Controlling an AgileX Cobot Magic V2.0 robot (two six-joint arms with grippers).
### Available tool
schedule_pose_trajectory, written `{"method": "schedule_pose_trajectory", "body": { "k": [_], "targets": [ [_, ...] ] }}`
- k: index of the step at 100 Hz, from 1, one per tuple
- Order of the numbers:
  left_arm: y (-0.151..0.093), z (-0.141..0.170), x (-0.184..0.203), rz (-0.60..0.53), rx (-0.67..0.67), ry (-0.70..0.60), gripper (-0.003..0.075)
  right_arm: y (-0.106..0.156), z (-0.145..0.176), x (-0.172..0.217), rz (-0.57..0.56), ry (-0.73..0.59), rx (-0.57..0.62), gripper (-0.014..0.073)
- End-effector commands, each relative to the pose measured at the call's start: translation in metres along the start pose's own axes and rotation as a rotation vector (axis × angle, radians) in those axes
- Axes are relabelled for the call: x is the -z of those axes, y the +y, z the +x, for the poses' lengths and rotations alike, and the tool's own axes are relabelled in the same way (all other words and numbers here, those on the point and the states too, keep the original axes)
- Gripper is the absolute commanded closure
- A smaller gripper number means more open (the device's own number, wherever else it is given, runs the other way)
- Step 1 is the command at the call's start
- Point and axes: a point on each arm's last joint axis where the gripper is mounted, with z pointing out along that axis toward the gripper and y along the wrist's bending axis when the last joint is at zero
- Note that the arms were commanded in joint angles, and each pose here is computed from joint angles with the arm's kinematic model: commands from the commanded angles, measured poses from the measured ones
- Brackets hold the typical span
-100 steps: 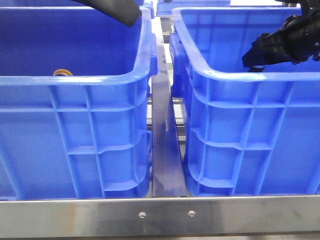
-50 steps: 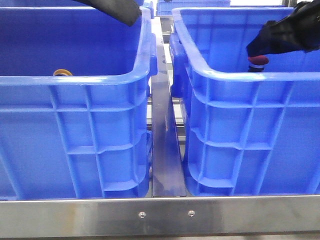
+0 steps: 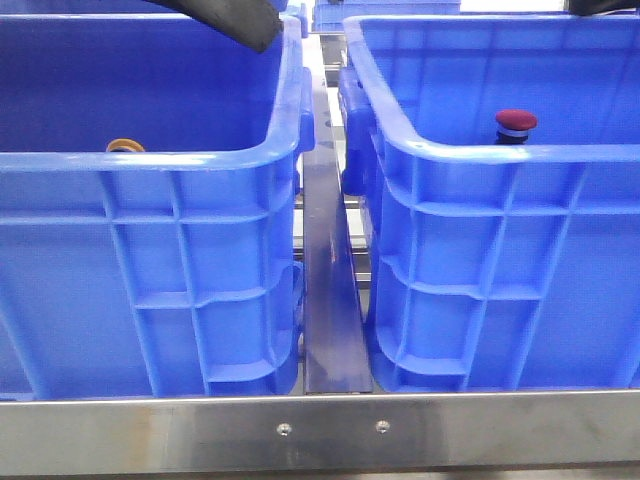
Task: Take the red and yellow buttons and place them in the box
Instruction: 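Lower the left gripper into the button crate and grasp a yellow button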
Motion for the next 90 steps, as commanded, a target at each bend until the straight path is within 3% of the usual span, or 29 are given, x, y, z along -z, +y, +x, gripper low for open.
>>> {"method": "schedule_pose_trajectory", "body": {
  "k": [1,25,58,90],
  "targets": [
    [-0.010,-0.015,0.017,-0.011,0.003,-0.096,0.0174,0.007,-0.015,0.027,0.005,-0.112,-0.024,0.0029],
    [0.002,-0.016,0.025,-0.174,0.076,-0.056,0.0174,0.022,-0.005,0.069,0.027,-0.185,0.001,0.0029],
    [0.028,-0.009,0.034,-0.481,0.189,-0.007,0.0176,0.028,0.007,0.078,0.027,-0.182,0.000,0.0029],
    [0.078,0.004,0.059,-0.578,0.450,-0.025,0.0176,0.028,0.007,0.078,0.026,-0.182,0.000,0.0029]
  ]
}}
